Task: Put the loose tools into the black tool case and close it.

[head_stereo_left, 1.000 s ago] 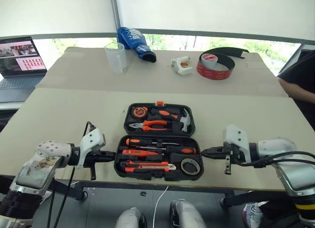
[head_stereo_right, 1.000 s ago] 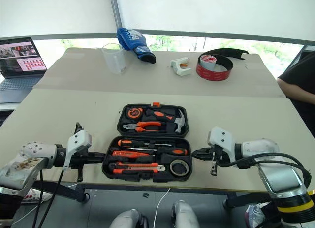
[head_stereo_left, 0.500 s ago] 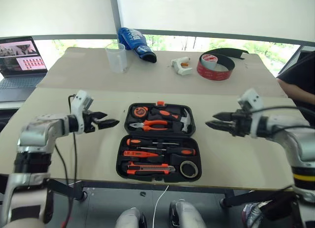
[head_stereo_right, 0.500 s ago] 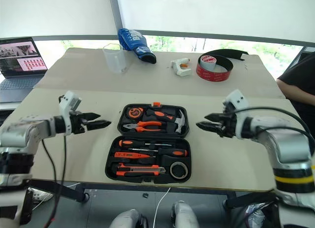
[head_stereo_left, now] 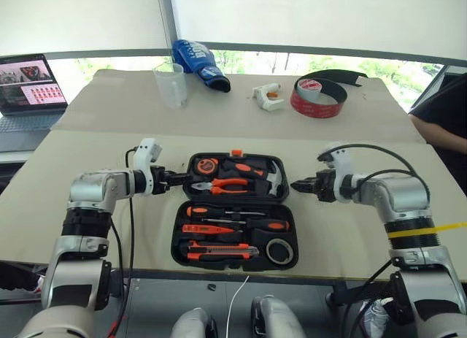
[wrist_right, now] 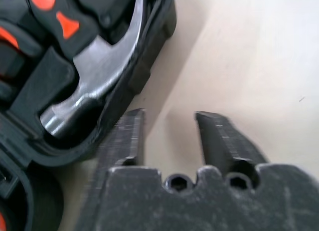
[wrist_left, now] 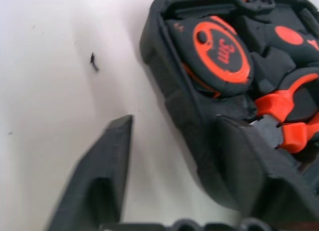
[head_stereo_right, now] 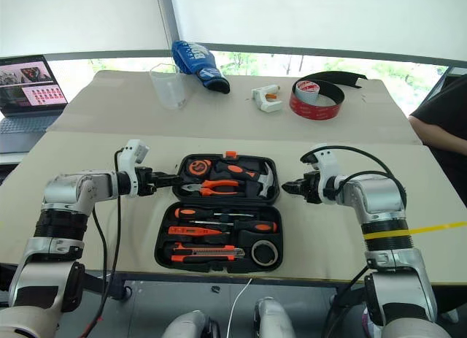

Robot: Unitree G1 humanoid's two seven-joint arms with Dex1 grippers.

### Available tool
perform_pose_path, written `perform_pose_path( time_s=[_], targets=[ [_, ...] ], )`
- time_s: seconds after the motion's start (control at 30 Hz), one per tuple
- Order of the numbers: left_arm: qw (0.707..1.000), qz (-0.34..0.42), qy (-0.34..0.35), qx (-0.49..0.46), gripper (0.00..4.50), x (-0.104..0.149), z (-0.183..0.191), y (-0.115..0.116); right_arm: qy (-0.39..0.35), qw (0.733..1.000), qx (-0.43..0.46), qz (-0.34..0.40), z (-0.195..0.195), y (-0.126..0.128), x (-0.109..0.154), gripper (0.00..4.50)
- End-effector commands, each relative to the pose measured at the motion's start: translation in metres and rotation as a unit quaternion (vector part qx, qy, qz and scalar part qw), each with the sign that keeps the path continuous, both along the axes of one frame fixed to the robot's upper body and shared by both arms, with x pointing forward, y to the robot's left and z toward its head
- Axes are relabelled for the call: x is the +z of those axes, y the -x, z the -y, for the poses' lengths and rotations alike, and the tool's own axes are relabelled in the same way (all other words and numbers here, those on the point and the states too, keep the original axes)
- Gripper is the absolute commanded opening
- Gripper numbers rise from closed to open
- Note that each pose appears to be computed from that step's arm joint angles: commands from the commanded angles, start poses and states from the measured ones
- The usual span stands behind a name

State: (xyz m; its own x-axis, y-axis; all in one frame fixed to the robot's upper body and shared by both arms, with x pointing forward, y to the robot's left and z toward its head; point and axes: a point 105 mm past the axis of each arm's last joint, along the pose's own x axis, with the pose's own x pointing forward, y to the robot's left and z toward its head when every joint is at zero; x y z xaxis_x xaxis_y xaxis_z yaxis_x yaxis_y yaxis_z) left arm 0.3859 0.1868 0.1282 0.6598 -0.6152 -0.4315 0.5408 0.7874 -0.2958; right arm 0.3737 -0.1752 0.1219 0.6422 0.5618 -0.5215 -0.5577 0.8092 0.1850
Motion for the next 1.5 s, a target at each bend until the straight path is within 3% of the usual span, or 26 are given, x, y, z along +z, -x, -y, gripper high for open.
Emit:
perform_pose_path(
  time_s=[0.03,0.07,0.23,0.37,0.57,0.83,1.0,1.2,1.37,1.5],
  targets=[
    [1.0,0.004,-0.015,0.008,1.11,0.001,-0.005,0.0,0.003,0.999,0.013,0.045,-0.001,-0.003,0.026,1.41],
    [1.0,0.005,-0.013,0.008,0.76,0.002,-0.003,0.0,0.011,0.999,0.012,0.052,0.004,-0.002,0.03,1.41],
    [1.0,0.006,-0.011,0.009,0.76,0.004,-0.003,-0.001,0.013,0.998,0.004,0.061,0.013,-0.002,0.04,1.41],
    [1.0,0.011,-0.017,0.006,0.76,0.003,-0.003,-0.001,-0.015,0.998,0.009,0.061,-0.001,-0.006,0.045,1.41],
    [1.0,0.014,-0.015,0.003,0.76,0.006,0.001,-0.002,-0.029,0.998,0.02,0.056,-0.02,-0.007,0.041,1.41],
    [1.0,0.02,-0.017,0.002,0.76,0.009,0.002,-0.003,-0.013,1.0,0.015,0.023,-0.022,-0.006,0.016,1.41],
    [1.0,0.022,-0.019,0.001,0.72,0.009,0.001,-0.003,-0.012,0.999,0.027,0.012,-0.027,0.0,0.012,0.06],
    [0.999,0.032,-0.017,-0.001,0.72,0.011,0.003,-0.004,-0.012,0.999,0.034,0.017,-0.027,0.002,0.014,0.06],
    [0.994,0.105,-0.008,-0.029,0.72,0.032,0.012,-0.003,0.005,0.998,0.029,0.052,-0.025,-0.006,0.027,0.06],
    [0.979,0.202,-0.003,-0.027,0.72,0.064,0.014,-0.006,0.0,0.991,0.019,0.132,-0.027,-0.018,0.057,0.06]
  ],
)
